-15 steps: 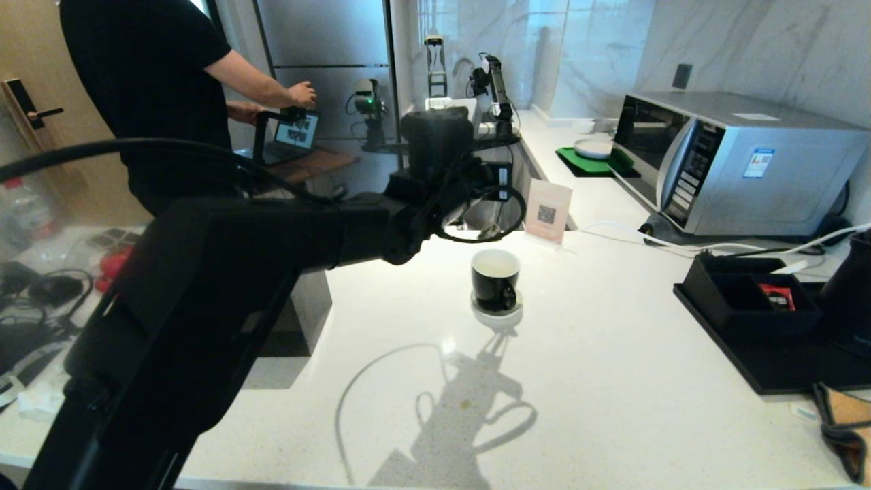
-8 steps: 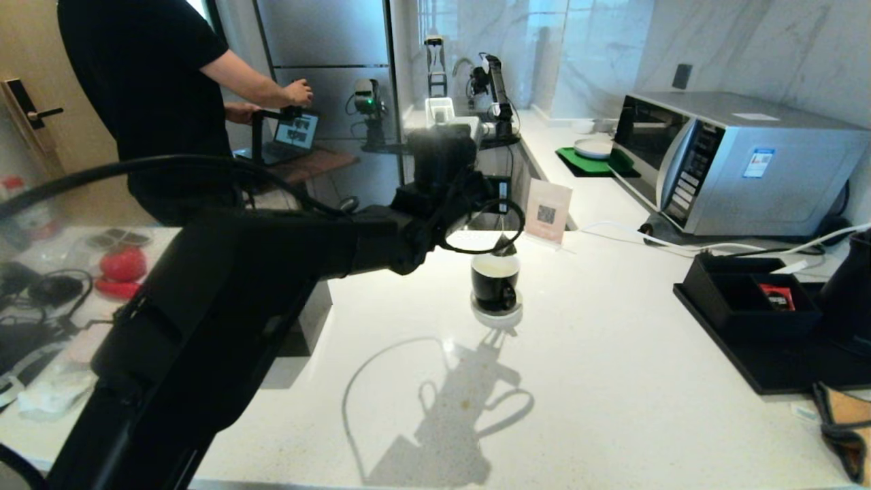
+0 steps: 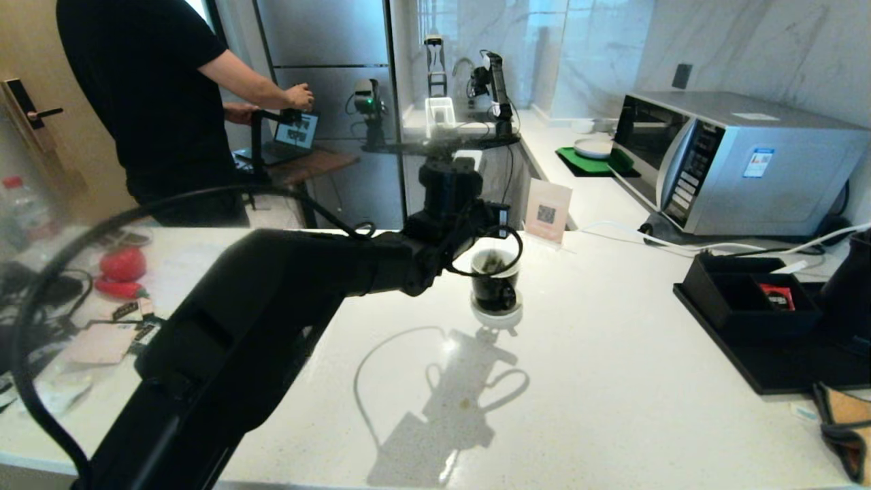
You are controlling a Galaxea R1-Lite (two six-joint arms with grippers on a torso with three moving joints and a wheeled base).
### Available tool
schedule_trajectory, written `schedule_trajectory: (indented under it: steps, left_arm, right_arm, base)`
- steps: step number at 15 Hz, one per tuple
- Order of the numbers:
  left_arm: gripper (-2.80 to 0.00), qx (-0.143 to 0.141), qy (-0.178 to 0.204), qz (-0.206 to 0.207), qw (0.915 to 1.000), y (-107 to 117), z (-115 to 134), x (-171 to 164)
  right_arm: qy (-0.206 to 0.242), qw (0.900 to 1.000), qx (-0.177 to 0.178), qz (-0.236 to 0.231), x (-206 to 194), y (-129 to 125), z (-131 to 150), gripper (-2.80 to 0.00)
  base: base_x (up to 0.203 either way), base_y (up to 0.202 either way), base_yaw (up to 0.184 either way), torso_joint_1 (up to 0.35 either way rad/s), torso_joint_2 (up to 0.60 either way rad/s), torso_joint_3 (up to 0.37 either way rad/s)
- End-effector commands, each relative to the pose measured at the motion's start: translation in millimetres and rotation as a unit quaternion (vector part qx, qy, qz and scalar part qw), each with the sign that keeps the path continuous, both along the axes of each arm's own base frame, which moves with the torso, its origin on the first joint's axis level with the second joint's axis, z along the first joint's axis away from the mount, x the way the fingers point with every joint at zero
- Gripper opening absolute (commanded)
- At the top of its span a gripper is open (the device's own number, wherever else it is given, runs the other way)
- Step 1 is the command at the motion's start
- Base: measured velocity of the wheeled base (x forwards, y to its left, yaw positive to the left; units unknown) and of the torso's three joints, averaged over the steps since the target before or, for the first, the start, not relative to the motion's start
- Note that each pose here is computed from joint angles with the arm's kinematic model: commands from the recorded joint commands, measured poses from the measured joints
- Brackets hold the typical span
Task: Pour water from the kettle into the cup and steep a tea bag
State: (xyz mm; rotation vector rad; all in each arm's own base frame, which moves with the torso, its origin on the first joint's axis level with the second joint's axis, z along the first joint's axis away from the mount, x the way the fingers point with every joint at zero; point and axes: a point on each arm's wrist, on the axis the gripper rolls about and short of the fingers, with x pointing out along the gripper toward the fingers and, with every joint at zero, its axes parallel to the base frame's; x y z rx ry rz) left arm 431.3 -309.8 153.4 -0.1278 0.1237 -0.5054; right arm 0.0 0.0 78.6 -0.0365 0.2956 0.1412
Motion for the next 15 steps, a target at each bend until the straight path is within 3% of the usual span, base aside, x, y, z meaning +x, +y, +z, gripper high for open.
schedule_trajectory:
  steps: [1,5,13,15]
  left_arm:
    - [-2.80,0.009,0.014,0.003,0.9999,-1,-21,6]
    - [-2.80,0.015,0.022,0.005,0.9996,-3,-31,7]
    - [-2.80,0.007,0.010,0.010,0.9999,-3,-14,2]
    - [-2.80,0.004,0.006,0.011,0.9999,-1,-8,1]
  right_arm:
    - [0.022,1.000,-0.003,-0.006,3,0,0,-2.80]
    - [-0.003,1.000,0.000,-0.013,-1,0,0,-2.80]
    - [-0.005,1.000,0.001,-0.014,-1,0,0,-2.80]
    - [-0.012,0.999,0.001,-0.047,-2,0,0,-2.80]
  base:
    - [0.000,0.000,0.000,0.000,0.00,0.000]
    - [0.000,0.000,0.000,0.000,0.00,0.000]
    - [0.000,0.000,0.000,0.000,0.00,0.000]
    - [0.000,0.000,0.000,0.000,0.00,0.000]
